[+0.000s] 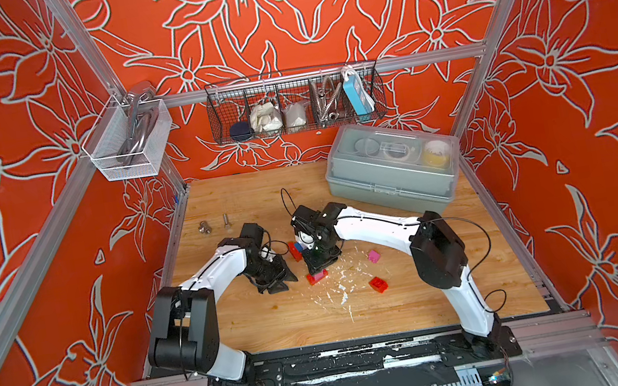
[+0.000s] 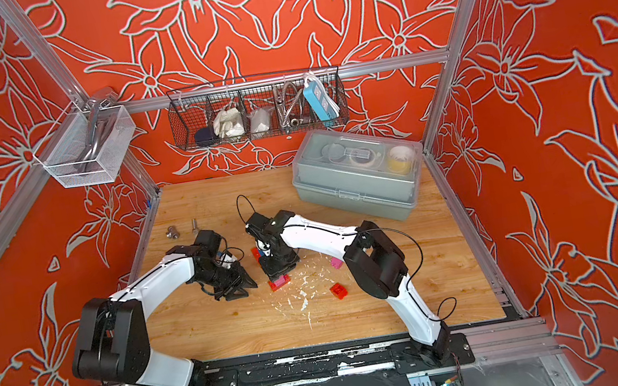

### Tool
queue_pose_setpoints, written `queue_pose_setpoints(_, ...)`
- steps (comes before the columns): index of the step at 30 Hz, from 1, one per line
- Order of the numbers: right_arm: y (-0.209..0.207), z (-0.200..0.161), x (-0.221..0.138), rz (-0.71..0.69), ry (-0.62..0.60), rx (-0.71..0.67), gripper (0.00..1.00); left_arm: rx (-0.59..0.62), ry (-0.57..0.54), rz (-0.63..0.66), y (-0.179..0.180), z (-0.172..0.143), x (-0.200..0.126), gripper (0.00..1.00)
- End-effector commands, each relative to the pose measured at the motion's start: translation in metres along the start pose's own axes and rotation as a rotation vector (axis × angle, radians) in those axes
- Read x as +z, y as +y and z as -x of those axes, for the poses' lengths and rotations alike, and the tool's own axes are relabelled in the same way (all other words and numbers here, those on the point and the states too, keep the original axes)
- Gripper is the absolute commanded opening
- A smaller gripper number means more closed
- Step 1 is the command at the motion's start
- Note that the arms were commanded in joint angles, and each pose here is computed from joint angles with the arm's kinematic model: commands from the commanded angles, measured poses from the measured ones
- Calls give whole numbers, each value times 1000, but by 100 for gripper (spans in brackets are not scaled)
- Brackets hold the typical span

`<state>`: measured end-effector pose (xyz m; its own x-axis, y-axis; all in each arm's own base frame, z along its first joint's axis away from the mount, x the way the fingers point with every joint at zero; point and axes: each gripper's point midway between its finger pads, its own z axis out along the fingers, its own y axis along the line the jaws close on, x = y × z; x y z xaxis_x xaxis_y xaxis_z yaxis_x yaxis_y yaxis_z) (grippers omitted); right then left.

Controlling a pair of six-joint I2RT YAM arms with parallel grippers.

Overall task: Assemble the number 1 with lego
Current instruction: Assemble the lego brick with the lego brick.

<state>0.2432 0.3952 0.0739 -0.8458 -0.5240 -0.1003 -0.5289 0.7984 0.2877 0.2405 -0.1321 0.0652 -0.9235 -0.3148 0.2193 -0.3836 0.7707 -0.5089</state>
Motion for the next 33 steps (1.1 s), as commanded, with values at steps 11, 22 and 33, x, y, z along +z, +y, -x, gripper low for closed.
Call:
queue_pose_setpoints(11, -10, -3, 14, -89, -26, 5, 37, -5, -7, -6, 2, -4, -3, 40)
queue_pose_setpoints(22, -2, 0, -16, -70, -71, -13, 37, -14, -10, -13, 2, -5, -3, 40)
queue_pose_setpoints(33, -11, -10, -2, -102, -18, -22, 37, -16, -10, -13, 3, -7, -2, 40)
